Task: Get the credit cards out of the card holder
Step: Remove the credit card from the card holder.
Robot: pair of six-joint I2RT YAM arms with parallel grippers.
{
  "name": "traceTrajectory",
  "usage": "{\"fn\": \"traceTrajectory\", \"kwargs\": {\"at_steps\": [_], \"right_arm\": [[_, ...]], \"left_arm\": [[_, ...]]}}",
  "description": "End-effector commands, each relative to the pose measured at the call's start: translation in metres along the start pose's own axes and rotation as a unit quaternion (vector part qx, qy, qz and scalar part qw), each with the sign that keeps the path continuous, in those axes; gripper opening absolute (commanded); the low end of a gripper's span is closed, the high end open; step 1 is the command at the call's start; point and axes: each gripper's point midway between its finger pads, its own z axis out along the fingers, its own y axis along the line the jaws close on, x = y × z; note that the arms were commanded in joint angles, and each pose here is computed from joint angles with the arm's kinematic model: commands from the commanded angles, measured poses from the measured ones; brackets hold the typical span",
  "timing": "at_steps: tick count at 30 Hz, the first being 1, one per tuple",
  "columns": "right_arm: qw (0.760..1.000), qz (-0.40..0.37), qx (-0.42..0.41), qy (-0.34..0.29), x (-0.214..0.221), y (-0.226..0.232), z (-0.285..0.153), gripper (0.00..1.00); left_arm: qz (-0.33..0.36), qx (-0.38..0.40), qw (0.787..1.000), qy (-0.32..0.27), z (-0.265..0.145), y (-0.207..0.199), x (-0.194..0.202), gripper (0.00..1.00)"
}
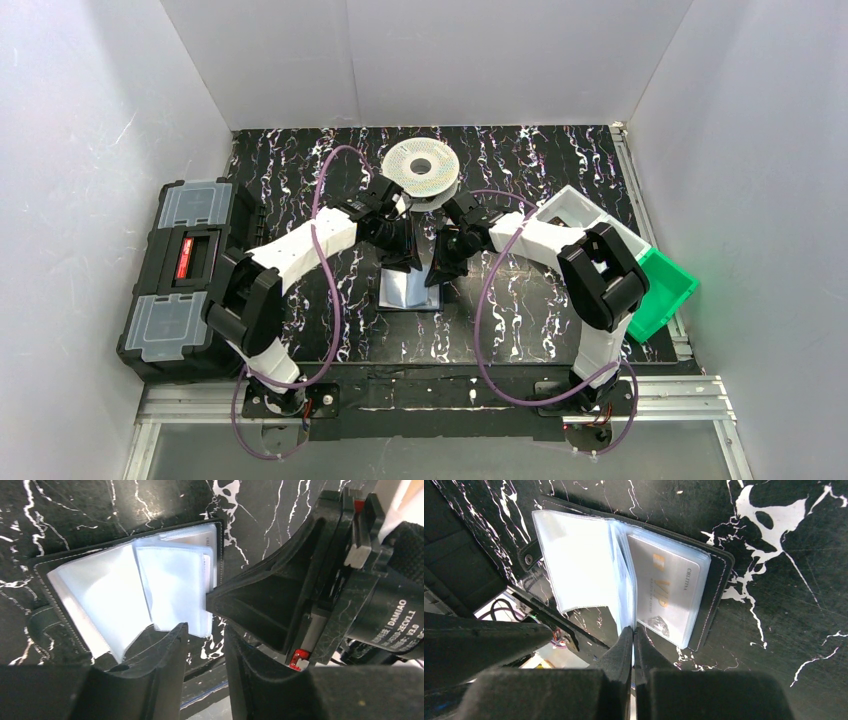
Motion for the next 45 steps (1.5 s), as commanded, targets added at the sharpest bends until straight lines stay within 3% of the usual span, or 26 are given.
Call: {"fn": "traceTrajectory", "kwargs": {"at_steps": [1,9,20,31,45], "right_arm": [[0.999,-0.02,-0.031,-0.031,-0.01,0.028,-0.021,0.01],[0.998,-0.024,-0.04,-0.036,-0.01,0.034,-0.027,0.01],[0.999,-0.02,-0.033,-0.033,-0.006,0.028,-0.025,0.01],[0.998,-0.032,-0.021,-0.05,-0.009,0.028,-0.035,0.01],[0.995,-0.084,0.041,-0.034,-0.008,0.039,-0.031,0.01]], "left_arm": [[-0.037,0.034,0.999,0.019,0.003,-0.017,0.001,0.29],[-0.06,0.063,0.995,0.046,0.021,-0.024,0.007,0.2],[-0.062,0.022,0.996,0.055,0.038,-0.003,0.011,0.12],[-0.051,-0.038,0.996,0.055,0.036,0.026,0.013,0.12],[-0.03,-0.034,0.999,0.015,-0.018,0.021,0.015,0.2]]}}
